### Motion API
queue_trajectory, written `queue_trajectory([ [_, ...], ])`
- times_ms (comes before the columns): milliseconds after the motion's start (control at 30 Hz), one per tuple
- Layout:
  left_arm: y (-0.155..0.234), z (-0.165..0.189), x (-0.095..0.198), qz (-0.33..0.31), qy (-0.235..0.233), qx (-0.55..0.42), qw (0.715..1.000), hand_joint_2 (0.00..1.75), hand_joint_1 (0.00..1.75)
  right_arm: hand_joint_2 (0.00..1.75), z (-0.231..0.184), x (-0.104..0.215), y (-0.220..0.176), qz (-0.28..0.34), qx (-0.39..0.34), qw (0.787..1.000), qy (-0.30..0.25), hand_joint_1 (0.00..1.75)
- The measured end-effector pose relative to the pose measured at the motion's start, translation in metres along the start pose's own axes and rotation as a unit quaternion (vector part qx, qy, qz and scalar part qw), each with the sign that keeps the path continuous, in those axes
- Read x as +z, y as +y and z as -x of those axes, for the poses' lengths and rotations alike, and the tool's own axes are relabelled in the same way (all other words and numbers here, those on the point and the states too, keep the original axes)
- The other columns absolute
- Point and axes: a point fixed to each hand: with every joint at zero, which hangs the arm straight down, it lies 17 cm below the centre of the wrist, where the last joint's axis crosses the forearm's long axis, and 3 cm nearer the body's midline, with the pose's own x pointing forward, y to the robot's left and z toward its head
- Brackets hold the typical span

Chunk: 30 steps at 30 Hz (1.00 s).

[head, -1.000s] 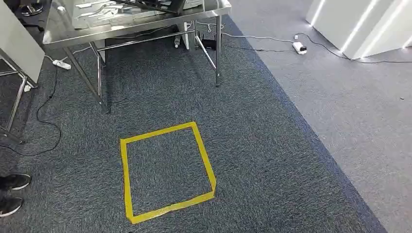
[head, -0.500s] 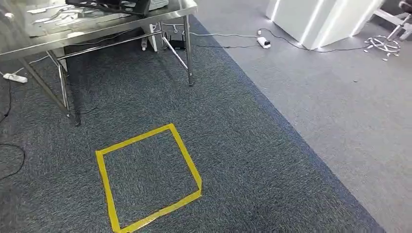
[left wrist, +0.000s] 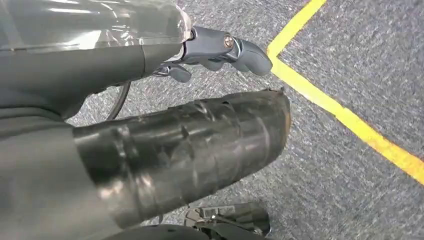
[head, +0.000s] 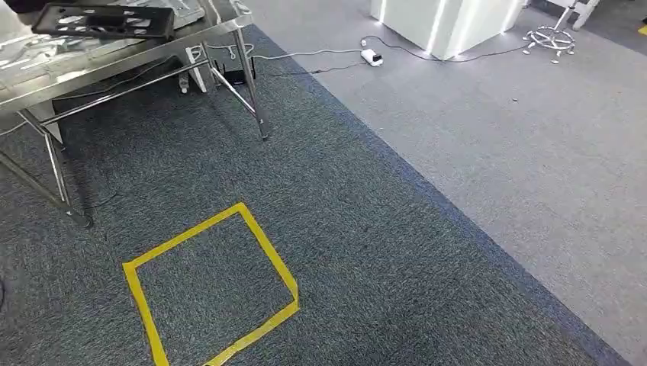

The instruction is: Take the parts from the cabinet and place them on the table.

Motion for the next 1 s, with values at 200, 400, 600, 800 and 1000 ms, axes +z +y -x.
queue_trajectory([
  [200, 0.0022, 0.0000, -0.0009, -0.002, 0.000, 0.000, 1.000, 0.00, 0.00, 0.00, 0.0001, 0.0005, 0.0022, -0.002, 0.000, 1.000, 0.001, 0.00],
  [400, 0.0008, -0.0025, -0.0010, -0.001, -0.002, 0.001, 1.000, 0.00, 0.00, 0.00, 0.0022, 0.0012, 0.0028, -0.004, 0.000, 1.000, 0.004, 0.00],
  [600, 0.0003, -0.0012, -0.0004, -0.001, 0.000, 0.003, 1.000, 0.00, 0.00, 0.00, 0.0036, 0.0014, 0.0020, -0.004, 0.002, 1.000, 0.005, 0.00],
  [800, 0.0018, -0.0035, -0.0018, -0.004, 0.000, 0.007, 1.000, 0.00, 0.00, 0.00, 0.0023, 0.0010, 0.0029, -0.005, 0.003, 1.000, 0.004, 0.00],
  [1000, 0.0013, 0.0018, -0.0001, -0.004, 0.007, 0.009, 1.000, 0.00, 0.00, 0.00, 0.0028, 0.0012, 0.0050, -0.010, 0.006, 1.000, 0.007, 0.00],
])
